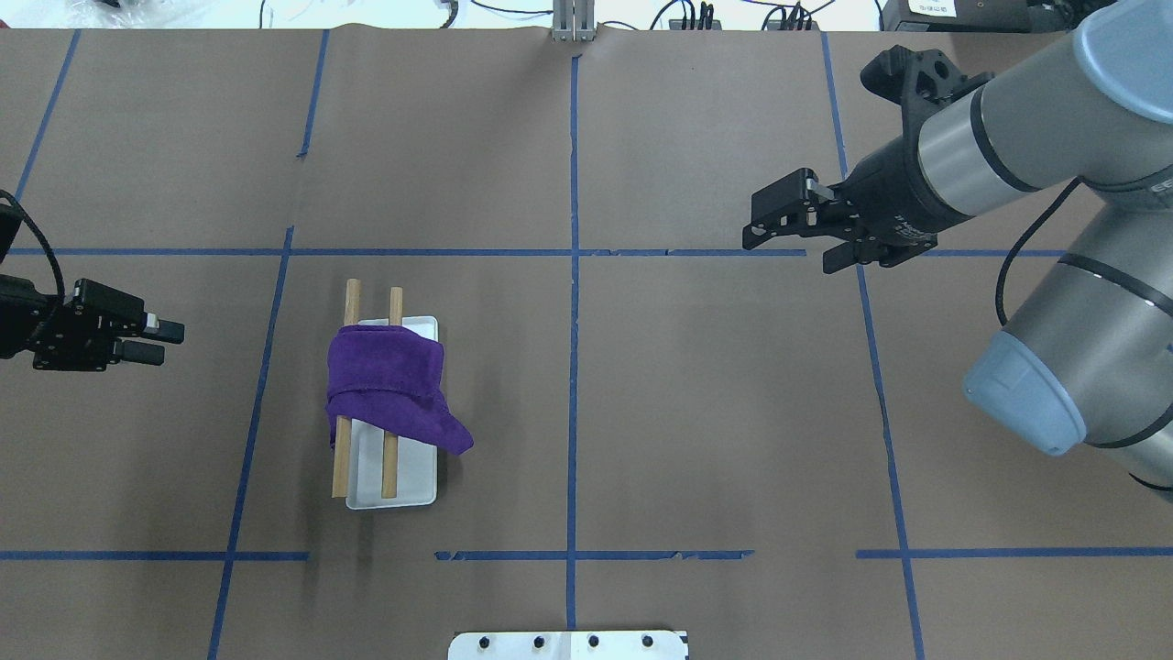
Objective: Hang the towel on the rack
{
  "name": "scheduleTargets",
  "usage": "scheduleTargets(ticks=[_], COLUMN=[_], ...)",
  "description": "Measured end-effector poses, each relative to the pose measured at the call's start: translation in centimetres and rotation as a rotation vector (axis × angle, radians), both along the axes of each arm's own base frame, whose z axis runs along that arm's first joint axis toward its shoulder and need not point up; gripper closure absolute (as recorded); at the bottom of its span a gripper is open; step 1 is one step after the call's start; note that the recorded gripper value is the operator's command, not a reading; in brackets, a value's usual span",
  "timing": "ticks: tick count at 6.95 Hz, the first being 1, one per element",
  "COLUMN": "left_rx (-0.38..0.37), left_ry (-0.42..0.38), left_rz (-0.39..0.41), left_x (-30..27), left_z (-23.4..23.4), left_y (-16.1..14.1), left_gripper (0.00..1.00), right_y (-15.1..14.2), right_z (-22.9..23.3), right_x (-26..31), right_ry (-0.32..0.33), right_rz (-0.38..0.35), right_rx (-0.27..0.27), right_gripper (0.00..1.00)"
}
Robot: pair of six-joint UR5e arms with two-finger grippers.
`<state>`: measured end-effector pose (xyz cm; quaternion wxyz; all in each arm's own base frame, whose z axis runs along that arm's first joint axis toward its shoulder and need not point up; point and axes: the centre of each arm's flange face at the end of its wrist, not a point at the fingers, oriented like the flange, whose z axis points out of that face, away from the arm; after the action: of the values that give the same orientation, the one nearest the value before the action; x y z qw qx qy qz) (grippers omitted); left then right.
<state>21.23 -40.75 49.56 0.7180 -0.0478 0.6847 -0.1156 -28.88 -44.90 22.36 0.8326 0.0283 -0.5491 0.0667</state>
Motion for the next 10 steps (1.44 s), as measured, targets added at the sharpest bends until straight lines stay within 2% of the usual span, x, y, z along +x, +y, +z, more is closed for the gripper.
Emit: scheduleTargets(ticks=[2, 4, 5, 6, 8, 9, 10], left_rx=[0.01, 0.164, 0.285, 0.426, 0.661, 0.746, 0.783], left_ry=[-0.015, -0.085, -0.152, -0.251, -0.532, -0.701, -0.831], left_rz=[-0.035, -0.077, -0.111, -0.16, -0.227, -0.205, -0.145], left_x=[-1.6, -4.8, -7.0, -9.1, -13.8, -17.3, -20.6], left_z=[1.5, 4.9, 7.5, 10.1, 13.9, 15.5, 16.5], left_y=[-0.5, -0.3, 0.0, 0.2, -1.3, -2.7, -4.1], left_gripper=[0.0, 0.0, 0.0, 0.0, 0.0, 0.0, 0.0], right_y=[-1.4, -2.8, -3.5, -4.3, -5.8, -6.4, -6.8], right_z=[3.9, 11.1, 15.3, 18.9, 24.5, 26.6, 28.6], right_x=[3.2, 8.1, 10.9, 13.7, 19.5, 21.9, 23.6], right_ry=[0.057, 0.168, 0.232, 0.289, 0.402, 0.444, 0.465], right_rz=[0.037, 0.035, 0.007, -0.022, -0.11, -0.159, -0.194], right_rx=[-0.006, 0.034, 0.08, 0.12, 0.182, 0.2, 0.201], right_gripper=[0.0, 0.0, 0.0, 0.0, 0.0, 0.0, 0.0])
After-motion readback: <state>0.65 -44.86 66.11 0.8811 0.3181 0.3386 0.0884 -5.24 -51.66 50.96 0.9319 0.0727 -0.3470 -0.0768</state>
